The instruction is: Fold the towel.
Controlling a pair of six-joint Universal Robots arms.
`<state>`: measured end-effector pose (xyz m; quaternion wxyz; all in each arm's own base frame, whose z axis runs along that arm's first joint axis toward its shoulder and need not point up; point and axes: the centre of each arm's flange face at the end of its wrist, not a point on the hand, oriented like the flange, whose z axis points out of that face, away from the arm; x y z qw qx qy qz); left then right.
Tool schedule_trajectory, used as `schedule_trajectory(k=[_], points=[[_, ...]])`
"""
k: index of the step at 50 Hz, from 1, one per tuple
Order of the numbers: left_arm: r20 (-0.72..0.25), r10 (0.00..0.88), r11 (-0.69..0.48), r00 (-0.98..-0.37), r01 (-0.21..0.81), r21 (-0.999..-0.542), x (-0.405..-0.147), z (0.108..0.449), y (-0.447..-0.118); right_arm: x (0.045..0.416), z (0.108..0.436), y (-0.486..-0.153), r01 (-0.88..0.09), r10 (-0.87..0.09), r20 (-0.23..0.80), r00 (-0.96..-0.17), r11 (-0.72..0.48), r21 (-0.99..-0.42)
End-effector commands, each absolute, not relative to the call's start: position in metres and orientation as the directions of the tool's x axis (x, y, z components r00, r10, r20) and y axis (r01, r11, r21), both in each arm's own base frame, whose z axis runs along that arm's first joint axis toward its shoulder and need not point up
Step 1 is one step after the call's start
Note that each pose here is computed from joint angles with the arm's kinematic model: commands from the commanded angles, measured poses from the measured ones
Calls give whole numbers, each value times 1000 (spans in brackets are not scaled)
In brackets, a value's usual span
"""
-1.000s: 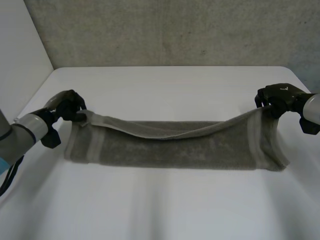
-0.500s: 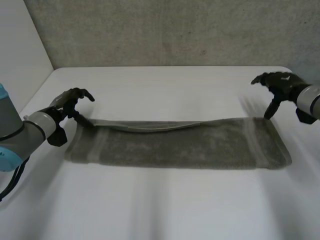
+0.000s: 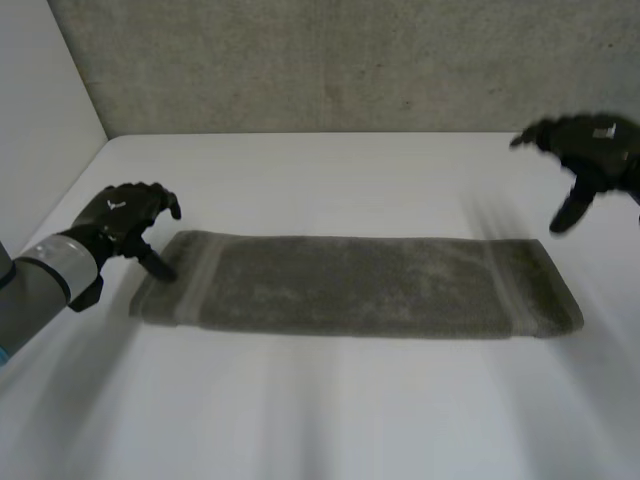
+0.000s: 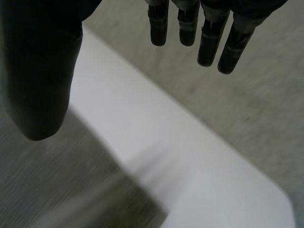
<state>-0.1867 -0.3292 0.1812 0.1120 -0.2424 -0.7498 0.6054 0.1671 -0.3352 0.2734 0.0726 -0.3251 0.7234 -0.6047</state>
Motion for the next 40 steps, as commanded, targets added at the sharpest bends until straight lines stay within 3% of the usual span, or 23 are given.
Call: schedule_trajectory(k=[1, 7, 40], points=[[-148, 504, 167, -851, 265, -950, -186, 153, -331, 162, 221, -307, -515, -615, 349, -707, 109, -850], [-133, 502, 205, -854, 268, -941, -186, 133, -340, 159, 198, -305, -523, -613, 356, -705, 112, -845], [-120, 503, 232, -856, 267, -936, -185, 122, -339, 143, 148, -317, -501, -617, 283, -734, 212, -839]])
